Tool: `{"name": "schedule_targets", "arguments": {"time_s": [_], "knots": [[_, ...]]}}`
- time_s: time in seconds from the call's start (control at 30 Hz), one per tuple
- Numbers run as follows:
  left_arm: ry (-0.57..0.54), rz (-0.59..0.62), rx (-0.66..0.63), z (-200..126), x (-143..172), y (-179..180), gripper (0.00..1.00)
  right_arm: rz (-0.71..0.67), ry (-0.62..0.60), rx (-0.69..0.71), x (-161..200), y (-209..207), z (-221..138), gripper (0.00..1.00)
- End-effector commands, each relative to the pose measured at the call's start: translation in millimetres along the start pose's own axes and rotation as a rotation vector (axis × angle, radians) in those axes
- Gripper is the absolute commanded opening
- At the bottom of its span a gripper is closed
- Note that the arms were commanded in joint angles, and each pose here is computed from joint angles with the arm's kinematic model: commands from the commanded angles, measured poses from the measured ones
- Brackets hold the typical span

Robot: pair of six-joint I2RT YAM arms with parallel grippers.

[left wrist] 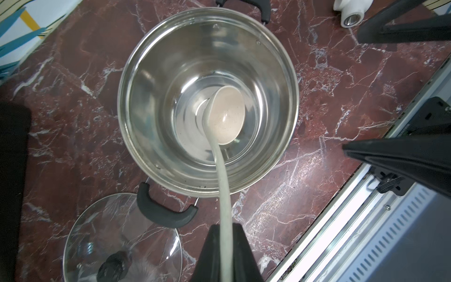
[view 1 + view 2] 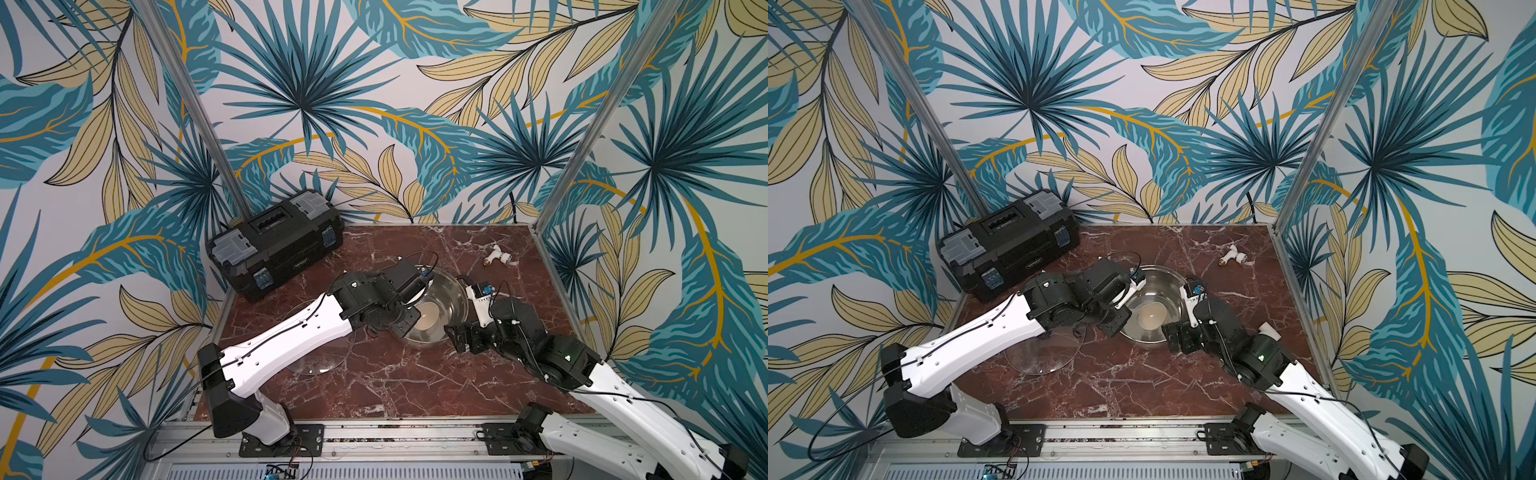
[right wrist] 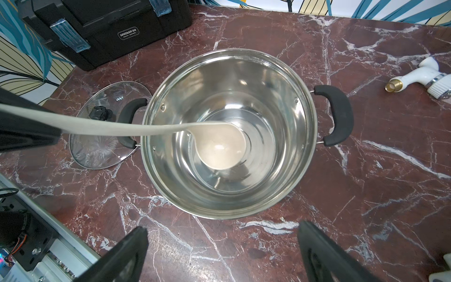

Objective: Stir the soup with a spoon
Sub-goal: Stir the soup in the pan with a stick.

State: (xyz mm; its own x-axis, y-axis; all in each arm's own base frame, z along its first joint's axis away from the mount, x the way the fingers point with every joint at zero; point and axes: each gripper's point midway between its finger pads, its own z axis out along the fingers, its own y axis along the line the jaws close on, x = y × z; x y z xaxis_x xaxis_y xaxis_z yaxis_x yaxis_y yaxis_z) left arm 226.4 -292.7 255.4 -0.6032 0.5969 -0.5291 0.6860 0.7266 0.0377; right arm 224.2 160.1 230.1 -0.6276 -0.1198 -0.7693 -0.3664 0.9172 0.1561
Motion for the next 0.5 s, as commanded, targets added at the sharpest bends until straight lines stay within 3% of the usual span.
{"name": "schedule_targets", "arguments": {"time_s": [0.0,0.23,0.47], "knots": [[0.022,0.0,-0.112,-9.0,7.1,21.9,0.0,0.005,-0.003,0.0,-1.7,0.6,-0.6,1.0],[0.01,0.021,-0.213,-7.0,-6.3,39.2,0.0,0.008,-0.006,0.012,-0.8,-2.4,-2.3,0.99],[-0.107,-0.008,-0.23,4.7,-40.9,37.4,0.0,0.01,0.0,0.025,3.1,-5.1,0.3,0.99]]}}
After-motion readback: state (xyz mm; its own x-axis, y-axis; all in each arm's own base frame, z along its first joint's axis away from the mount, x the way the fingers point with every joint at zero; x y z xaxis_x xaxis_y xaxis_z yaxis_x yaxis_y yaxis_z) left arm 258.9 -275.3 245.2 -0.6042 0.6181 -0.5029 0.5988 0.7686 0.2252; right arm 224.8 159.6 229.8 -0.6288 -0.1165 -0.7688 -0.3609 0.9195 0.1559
